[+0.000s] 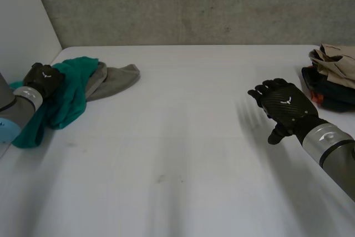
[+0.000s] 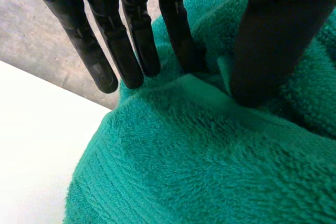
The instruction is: Fold the laundry.
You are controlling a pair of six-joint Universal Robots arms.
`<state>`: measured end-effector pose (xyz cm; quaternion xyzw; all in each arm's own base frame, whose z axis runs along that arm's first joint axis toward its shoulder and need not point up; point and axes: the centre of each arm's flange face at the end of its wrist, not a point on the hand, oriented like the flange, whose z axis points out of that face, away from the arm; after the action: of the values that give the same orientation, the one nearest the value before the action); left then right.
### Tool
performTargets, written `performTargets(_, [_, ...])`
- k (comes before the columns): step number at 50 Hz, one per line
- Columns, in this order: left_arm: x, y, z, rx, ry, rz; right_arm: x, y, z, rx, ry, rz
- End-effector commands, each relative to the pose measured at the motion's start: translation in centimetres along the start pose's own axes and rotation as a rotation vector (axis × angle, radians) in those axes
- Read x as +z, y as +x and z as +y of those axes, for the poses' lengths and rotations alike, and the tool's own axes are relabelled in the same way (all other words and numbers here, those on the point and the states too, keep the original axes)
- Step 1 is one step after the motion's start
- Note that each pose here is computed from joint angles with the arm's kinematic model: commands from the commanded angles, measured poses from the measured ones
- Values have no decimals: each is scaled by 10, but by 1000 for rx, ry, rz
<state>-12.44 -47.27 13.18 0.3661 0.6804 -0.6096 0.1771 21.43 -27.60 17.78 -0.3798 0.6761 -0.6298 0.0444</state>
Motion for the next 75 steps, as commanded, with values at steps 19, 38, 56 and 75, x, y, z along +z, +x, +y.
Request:
performTargets(19, [-1,15,1,-97,22,66,-1,-2,1,1,-1,-8])
performTargets(38, [-36,4,-97,-196,189,11,2,4,1,0,-1,7])
performTargets(56, [-182,49,-239,-608,505,265,2,16,1,12,-6,46])
performTargets(75, [-144,75,-194,-455,408,218,3,15,0,8,-1,37])
